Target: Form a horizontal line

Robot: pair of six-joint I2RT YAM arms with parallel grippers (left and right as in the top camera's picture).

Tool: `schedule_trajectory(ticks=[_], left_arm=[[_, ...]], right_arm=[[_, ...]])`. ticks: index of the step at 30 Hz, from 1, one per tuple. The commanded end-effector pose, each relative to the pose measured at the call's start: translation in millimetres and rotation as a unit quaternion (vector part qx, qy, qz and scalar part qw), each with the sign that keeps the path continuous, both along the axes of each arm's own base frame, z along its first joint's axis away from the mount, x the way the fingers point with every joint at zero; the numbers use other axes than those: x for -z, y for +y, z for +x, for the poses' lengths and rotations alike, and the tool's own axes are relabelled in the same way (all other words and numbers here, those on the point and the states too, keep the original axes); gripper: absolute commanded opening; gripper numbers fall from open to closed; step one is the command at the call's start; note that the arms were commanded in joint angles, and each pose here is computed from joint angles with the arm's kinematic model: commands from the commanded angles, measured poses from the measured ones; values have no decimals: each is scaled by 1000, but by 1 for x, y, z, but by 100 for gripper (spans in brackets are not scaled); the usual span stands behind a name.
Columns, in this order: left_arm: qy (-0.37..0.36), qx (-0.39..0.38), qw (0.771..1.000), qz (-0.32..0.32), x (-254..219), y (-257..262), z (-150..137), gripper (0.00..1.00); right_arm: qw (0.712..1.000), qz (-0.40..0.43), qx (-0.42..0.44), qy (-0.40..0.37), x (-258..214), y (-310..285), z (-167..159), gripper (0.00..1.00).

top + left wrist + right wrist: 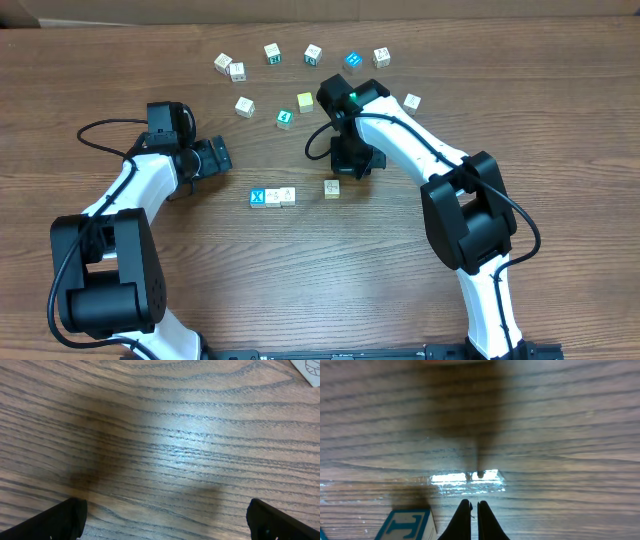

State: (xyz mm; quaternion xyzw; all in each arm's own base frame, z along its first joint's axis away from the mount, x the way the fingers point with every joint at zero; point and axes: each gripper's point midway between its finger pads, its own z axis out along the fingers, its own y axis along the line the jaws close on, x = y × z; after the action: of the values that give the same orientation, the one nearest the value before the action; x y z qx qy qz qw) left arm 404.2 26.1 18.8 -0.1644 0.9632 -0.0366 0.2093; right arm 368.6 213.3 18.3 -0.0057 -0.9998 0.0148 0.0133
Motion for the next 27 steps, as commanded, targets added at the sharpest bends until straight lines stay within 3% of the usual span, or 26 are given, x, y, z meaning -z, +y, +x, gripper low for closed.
schedule_trajectory(ticks=[1, 27], left_arm=[[8, -3, 1000, -6, 6, -2, -3, 99], [8, -3, 1000, -6, 6, -2, -3, 100]], right_arm=[[1000, 10, 3, 22, 11, 1, -10, 4], [997, 56, -29, 34, 15, 42, -30, 7]])
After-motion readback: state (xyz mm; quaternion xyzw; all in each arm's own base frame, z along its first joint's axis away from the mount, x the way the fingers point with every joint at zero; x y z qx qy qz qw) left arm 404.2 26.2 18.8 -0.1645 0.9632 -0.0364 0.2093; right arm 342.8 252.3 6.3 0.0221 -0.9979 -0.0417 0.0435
